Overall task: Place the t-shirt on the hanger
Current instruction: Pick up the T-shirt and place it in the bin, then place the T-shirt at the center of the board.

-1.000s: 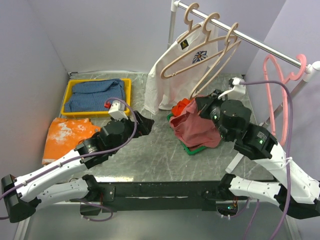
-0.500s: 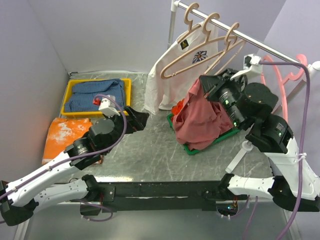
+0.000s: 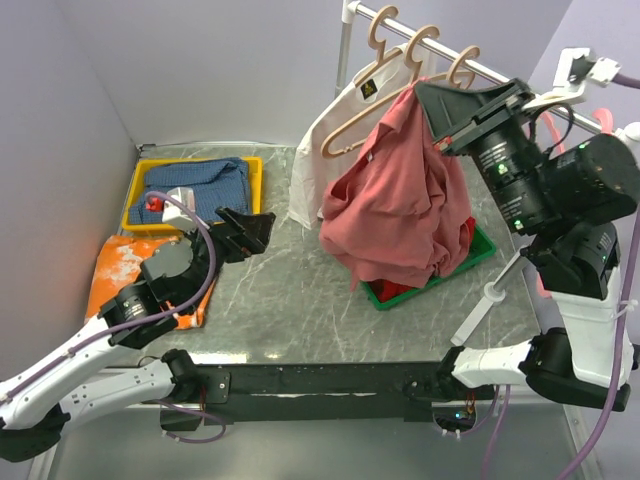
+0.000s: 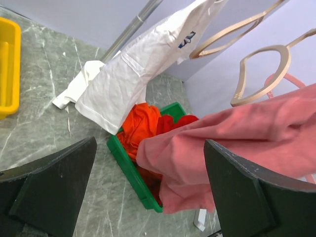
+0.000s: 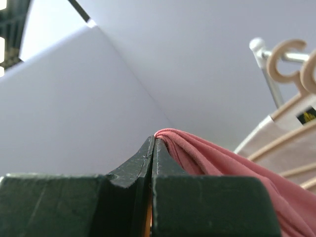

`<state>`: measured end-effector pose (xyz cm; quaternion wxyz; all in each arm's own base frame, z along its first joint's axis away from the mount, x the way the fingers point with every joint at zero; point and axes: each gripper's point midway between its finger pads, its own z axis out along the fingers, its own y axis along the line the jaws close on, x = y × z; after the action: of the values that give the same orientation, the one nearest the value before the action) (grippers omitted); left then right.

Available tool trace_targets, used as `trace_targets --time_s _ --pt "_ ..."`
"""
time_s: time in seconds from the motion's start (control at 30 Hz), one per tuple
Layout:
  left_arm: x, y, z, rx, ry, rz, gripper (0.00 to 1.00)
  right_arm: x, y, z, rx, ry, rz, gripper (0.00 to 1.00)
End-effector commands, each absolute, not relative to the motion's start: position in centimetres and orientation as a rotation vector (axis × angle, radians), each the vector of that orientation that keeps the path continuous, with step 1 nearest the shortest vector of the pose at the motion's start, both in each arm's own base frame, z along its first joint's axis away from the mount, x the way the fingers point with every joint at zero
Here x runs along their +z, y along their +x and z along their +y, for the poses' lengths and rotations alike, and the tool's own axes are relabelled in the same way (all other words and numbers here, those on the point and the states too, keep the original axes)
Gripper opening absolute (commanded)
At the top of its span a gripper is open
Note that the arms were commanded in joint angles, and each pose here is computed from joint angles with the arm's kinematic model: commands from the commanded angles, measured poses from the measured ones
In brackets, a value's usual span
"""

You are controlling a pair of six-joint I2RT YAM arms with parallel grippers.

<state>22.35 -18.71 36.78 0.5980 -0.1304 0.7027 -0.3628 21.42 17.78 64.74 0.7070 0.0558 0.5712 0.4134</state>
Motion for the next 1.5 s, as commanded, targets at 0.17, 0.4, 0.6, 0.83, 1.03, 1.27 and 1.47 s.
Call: trace_targets --time_s 0.17,0.4,0.6,0.83,1.03,1.27,1.47 --pt "39.3 22.0 -16.9 -0.832 -0.332 1.563 0.96 72.8 19.2 14.4 0.965 0.177 0.975 0.0" --pt "40.2 21.9 -16.2 -0.825 -0.346 1.542 0.96 73.4 19.7 16.6 1.02 0.142 0.96 0.0" --pt "41.8 21.6 -14.4 -0.806 -0.382 1.487 0.96 75.1 19.7 18.9 1.098 0.1 0.906 0.0" --pt "42.5 21.3 -12.9 -0.782 -0.412 1.458 0.96 76.5 19.2 21.3 1.165 0.089 0.834 0.0" --pt "42.1 21.1 -11.9 -0.78 -0.455 1.446 0.96 78.1 18.4 22.5 1.18 0.103 0.763 0.0" --pt "42.3 20.6 -10.4 -0.753 -0.481 1.433 0.97 77.6 18.7 24.6 1.182 0.121 0.775 0.0" --pt "42.7 20.4 -9.3 -0.731 -0.506 1.425 0.96 73.7 20.8 26.4 1.09 0.121 0.925 0.0"
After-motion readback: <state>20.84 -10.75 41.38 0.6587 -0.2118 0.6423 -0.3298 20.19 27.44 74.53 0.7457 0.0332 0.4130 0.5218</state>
